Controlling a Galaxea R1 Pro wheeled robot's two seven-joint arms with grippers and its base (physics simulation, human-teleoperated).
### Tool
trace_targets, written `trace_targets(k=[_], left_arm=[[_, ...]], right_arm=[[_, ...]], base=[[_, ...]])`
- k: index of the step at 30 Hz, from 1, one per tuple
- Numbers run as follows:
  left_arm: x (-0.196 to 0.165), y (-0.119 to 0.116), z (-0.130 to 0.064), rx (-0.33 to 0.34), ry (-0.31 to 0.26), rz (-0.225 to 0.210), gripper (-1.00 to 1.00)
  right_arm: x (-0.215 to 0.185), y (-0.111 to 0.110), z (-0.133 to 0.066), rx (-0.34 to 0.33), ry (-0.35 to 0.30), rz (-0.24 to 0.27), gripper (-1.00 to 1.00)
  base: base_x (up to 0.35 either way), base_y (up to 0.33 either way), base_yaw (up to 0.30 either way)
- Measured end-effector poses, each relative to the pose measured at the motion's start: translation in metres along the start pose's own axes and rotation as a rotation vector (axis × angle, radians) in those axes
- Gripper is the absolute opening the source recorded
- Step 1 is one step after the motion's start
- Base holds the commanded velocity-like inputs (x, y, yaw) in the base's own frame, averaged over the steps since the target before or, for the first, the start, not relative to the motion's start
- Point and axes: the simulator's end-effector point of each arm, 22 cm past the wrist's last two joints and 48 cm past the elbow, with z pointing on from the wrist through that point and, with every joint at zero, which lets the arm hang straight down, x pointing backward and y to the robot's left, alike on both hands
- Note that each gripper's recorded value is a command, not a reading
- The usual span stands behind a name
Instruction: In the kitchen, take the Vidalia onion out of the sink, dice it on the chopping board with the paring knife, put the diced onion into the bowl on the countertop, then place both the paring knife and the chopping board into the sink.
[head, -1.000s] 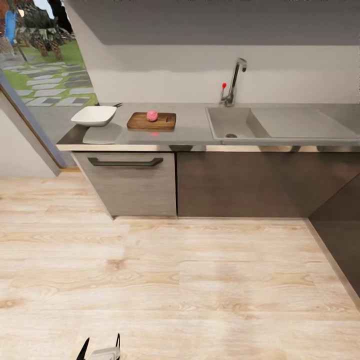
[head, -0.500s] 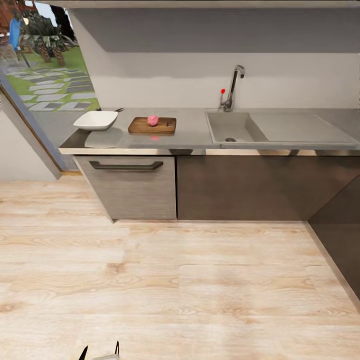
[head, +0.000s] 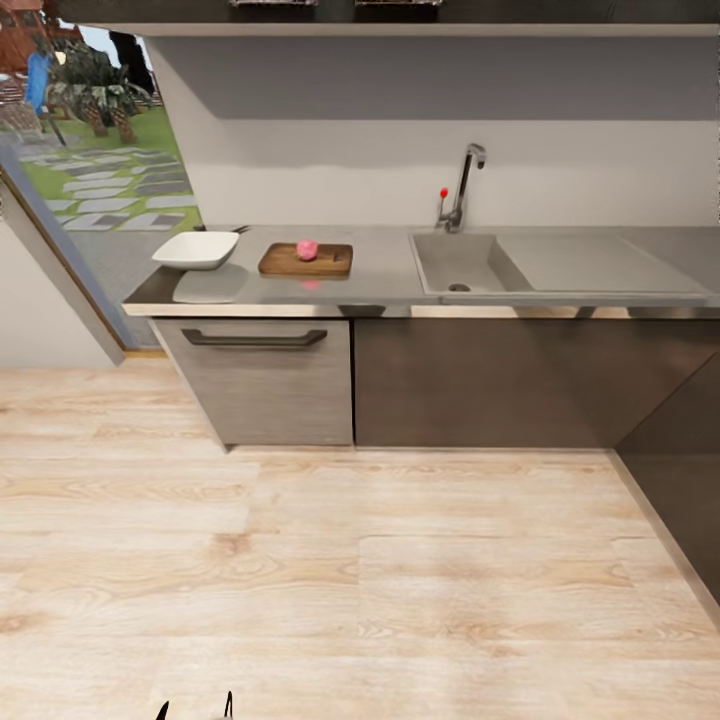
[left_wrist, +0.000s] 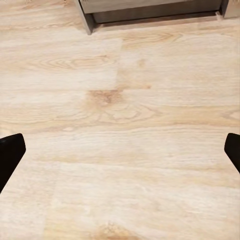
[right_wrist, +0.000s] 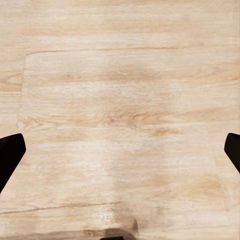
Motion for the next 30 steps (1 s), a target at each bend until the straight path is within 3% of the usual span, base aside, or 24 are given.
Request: trace_targets(k=[30], left_arm=[[-0.046, 0.008, -0.018, -0.006, -0.044, -0.010, 1.00]], right_arm=[[-0.042, -0.001, -0.023, 0.001, -0.047, 0.002, 1.00]], base=[[0.000, 0.000, 0.000]])
